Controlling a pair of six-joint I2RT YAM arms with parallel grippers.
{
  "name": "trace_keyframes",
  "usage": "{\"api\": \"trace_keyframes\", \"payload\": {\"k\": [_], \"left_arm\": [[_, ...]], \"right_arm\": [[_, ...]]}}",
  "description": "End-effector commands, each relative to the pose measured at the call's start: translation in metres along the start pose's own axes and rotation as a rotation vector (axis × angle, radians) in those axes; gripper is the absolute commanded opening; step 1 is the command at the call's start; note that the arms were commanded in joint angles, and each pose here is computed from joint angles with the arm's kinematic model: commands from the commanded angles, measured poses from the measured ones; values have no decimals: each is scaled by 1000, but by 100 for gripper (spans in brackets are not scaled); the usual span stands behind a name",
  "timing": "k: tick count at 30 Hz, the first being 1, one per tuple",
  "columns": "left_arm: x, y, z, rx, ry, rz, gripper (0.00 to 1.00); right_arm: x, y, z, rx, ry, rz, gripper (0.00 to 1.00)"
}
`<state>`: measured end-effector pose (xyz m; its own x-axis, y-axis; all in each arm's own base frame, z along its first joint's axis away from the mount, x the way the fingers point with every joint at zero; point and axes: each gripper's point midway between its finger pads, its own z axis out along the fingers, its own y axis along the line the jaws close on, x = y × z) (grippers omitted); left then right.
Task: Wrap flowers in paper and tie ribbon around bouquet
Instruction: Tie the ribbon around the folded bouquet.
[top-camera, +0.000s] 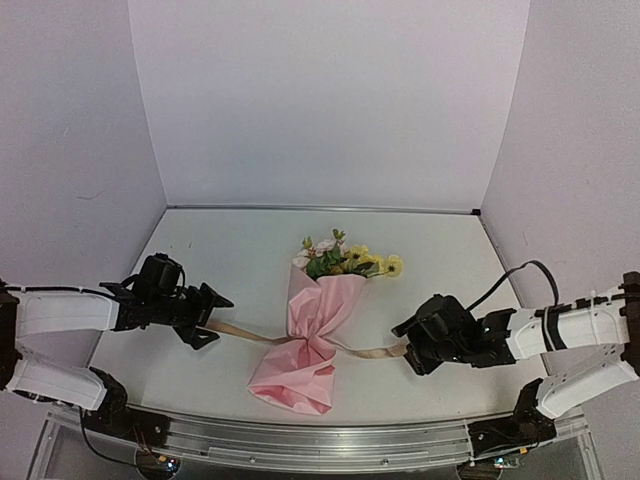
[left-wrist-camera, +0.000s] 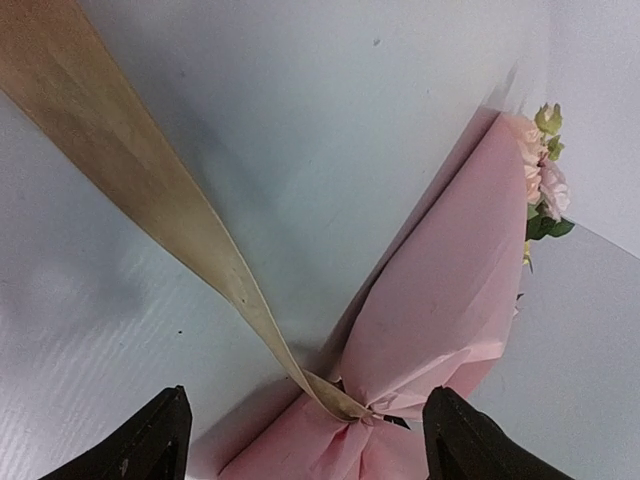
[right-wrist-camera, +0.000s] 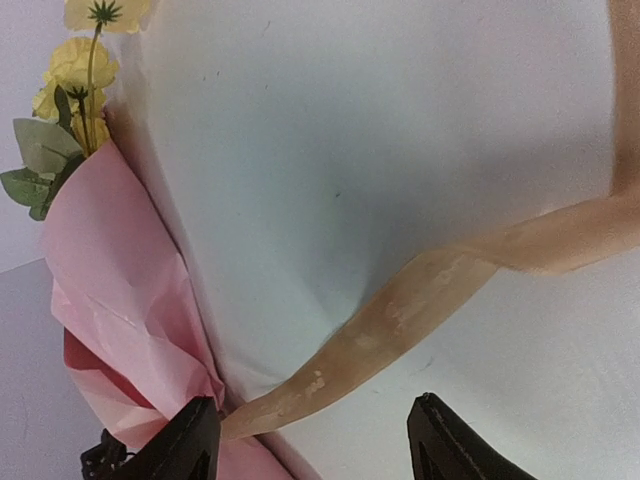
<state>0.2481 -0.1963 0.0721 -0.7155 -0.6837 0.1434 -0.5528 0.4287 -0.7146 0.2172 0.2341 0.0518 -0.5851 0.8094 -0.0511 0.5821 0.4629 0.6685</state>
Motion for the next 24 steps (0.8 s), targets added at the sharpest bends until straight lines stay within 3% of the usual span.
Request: {"api": "trace_keyframes", "payload": {"k": [1,9,14,20,24], "left_arm": [[14,-22,24,81,14,-134,80],[36,-27,56,58,104,-144,79],[39,-18,64,42,129,-172,78],[45,-11,78,35,184,-204,63],[47,-11,84,48,206,-216,42]], "right_arm": [[36,49,18,-143,60,148,66],[79,57,48,-134,161,207,66],[84,44,55,-105,170,223,66],[91,35,68,-96,201,251,65],[95,32,74,-97,215,264,64]]}}
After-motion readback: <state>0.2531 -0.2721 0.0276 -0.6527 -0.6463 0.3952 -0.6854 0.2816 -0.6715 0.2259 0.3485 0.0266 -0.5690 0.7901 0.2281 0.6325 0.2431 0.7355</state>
